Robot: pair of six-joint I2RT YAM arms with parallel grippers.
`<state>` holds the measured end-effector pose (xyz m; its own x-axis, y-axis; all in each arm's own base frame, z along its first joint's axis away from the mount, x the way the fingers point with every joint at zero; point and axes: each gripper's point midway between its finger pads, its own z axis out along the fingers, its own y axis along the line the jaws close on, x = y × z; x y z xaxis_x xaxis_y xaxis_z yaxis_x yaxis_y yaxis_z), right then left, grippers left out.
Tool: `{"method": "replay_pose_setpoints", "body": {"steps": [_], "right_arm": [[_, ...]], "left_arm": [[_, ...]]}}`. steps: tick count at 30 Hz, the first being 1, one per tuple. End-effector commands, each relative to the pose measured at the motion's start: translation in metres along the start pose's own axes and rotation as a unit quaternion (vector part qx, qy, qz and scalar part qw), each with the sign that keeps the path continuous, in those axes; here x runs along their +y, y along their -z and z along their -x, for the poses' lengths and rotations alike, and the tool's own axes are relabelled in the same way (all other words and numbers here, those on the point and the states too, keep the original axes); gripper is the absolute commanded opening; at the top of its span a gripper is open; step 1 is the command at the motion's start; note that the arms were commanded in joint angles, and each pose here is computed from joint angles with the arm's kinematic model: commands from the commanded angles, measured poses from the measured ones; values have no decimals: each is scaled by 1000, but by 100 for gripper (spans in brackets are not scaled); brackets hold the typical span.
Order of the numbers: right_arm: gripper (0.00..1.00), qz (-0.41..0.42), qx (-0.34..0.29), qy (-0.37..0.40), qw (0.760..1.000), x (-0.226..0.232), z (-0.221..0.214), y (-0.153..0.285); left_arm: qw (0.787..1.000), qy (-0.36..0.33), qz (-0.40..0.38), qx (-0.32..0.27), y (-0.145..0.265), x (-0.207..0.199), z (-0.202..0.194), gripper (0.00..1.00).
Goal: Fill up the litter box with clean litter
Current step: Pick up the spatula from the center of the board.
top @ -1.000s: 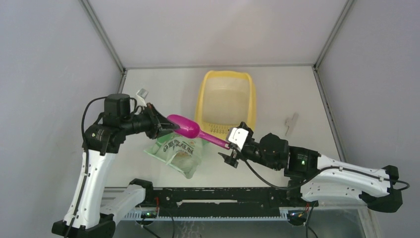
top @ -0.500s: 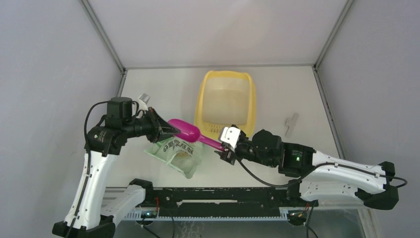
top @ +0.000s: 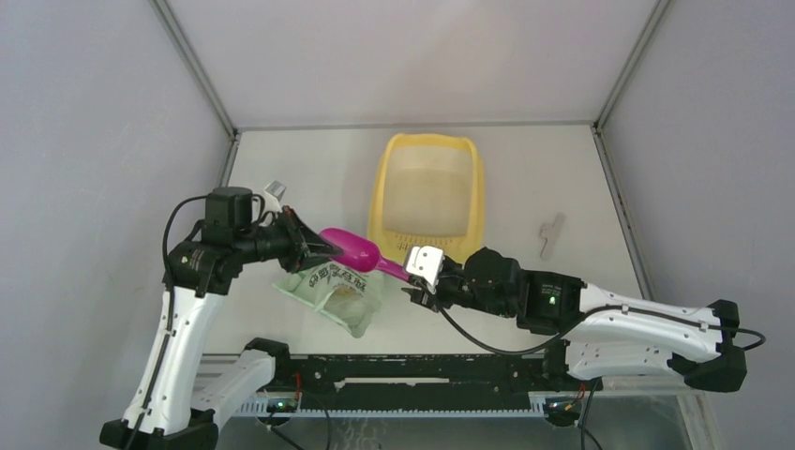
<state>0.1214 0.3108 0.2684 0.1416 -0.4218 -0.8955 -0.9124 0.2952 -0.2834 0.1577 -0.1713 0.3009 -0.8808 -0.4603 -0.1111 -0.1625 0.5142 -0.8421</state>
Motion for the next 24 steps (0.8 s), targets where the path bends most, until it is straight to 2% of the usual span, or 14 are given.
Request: {"method": "replay_pose_setpoints", "body": {"steps": [1, 6, 10, 12, 15, 21, 24], "right_arm": [[56, -3, -46, 0, 999, -2, 33, 4], [58, -8, -54, 3, 998, -3, 37, 6], [52, -5, -55, 4, 998, -2, 38, 4], [45, -3, -53, 4, 999, -1, 37, 3], [43, -1, -52, 4, 999, 0, 36, 1], [54, -1, -40, 7, 999, 2, 31, -4], [51, -5, -34, 8, 999, 1, 28, -6]], "left_arm": [[1000, 2, -12, 4, -3, -1, 0, 0], [1000, 4, -11, 8, -8, 4, 1, 0], [1000, 9, -19, 11, -10, 3, 0, 0], [999, 15, -26, 16, -12, 3, -1, 0], [999, 21, -34, 21, -14, 3, -3, 0], [998, 30, -55, 25, -15, -3, -3, 0], [997, 33, -65, 27, -16, -5, -3, 0]]}}
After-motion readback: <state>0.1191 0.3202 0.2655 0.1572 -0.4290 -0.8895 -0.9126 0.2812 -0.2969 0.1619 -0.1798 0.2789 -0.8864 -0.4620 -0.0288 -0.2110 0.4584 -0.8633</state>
